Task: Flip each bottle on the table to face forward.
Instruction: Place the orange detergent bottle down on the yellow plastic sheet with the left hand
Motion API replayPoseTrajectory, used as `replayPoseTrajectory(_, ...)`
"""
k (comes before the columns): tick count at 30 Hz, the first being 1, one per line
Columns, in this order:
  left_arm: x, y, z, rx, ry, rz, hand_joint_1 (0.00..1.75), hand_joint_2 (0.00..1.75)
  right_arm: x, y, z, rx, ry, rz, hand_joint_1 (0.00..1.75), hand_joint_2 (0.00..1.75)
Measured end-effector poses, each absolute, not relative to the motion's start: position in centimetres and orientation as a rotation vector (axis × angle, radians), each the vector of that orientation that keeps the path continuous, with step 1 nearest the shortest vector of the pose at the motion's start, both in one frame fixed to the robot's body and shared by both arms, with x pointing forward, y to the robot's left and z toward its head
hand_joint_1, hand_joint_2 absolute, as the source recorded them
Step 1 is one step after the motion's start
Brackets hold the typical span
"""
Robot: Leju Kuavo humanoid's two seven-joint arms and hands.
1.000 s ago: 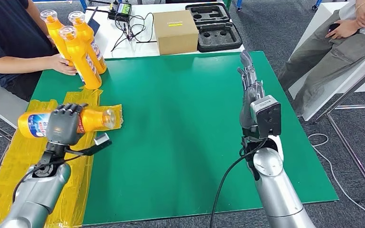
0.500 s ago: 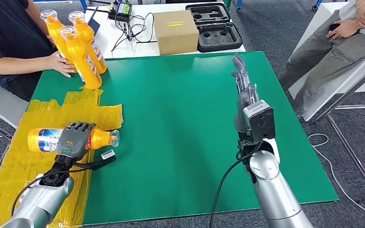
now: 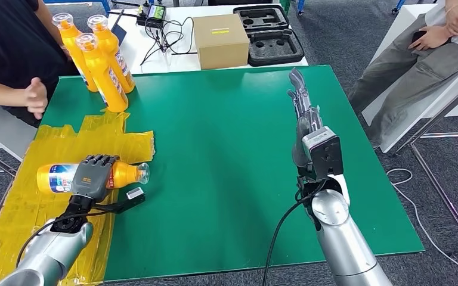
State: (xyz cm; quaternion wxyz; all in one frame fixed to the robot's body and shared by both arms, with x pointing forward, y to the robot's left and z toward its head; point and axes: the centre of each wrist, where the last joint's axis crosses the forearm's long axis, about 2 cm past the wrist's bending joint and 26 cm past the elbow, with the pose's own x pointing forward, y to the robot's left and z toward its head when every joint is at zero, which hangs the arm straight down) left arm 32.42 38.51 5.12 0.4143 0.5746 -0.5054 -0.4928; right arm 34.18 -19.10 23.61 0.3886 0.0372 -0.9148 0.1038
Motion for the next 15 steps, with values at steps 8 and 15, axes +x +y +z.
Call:
replayPoseTrajectory(8,32.99,38.86,4.66,1.371,-1.246,-1.231,0.00,0.00,34.21,-19.28,23.49,0.095,-2.323,0.279,0.00,0.00)
replayPoseTrajectory(15,33.03,38.93,4.59,1.340,-1.267,-1.226,0.00,0.00,34.29,-19.45,23.20,0.093,-2.312,0.289,0.00,0.00)
